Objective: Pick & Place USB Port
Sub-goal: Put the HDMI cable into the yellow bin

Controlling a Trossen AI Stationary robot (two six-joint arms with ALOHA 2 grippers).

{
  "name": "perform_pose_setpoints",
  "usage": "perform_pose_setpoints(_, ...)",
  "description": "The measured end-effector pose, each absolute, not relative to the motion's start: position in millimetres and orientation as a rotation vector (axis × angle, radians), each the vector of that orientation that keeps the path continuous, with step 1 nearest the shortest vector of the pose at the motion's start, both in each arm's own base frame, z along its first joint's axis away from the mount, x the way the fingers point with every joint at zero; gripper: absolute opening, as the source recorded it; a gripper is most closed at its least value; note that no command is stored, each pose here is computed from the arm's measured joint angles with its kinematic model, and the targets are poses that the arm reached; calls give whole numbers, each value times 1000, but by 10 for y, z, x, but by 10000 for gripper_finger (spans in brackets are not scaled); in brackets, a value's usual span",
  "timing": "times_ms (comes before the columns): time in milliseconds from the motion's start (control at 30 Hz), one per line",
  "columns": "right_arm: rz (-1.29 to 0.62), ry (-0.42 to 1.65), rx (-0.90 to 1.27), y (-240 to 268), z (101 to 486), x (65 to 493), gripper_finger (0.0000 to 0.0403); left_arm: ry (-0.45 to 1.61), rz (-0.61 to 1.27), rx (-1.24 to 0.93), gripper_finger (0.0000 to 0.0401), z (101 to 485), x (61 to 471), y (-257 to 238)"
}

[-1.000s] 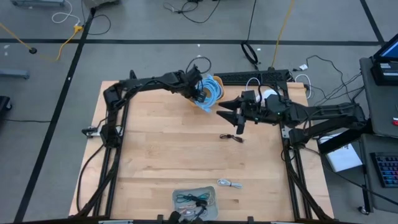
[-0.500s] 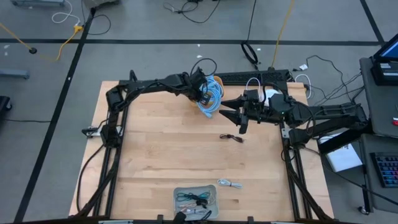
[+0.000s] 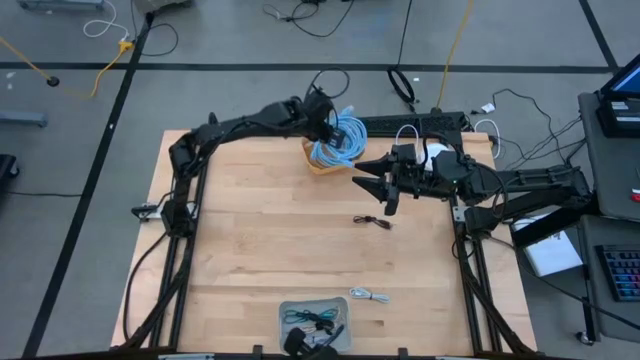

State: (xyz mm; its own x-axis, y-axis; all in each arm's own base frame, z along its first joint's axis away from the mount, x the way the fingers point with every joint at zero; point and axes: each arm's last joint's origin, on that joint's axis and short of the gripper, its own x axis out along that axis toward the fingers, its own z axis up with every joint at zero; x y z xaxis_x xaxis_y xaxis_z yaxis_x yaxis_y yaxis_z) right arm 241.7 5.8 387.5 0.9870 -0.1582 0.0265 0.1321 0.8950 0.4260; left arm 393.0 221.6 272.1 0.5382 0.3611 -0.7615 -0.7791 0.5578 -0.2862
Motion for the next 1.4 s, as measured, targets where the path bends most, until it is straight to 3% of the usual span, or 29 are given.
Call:
perform_pose_setpoints(533,-138,-65,436,87,3886,2405,210,741,766,-750,42,2685,3858,2259)
perform_pose_setpoints(900,-103,-78,439,167,3906,2400,210,780,802,-839,42,2407,3833,2482)
perform_pose_setpoints(1400,-91,-105,410,240,3937,2390,210,733,827,-852,42,2426,3820,2549)
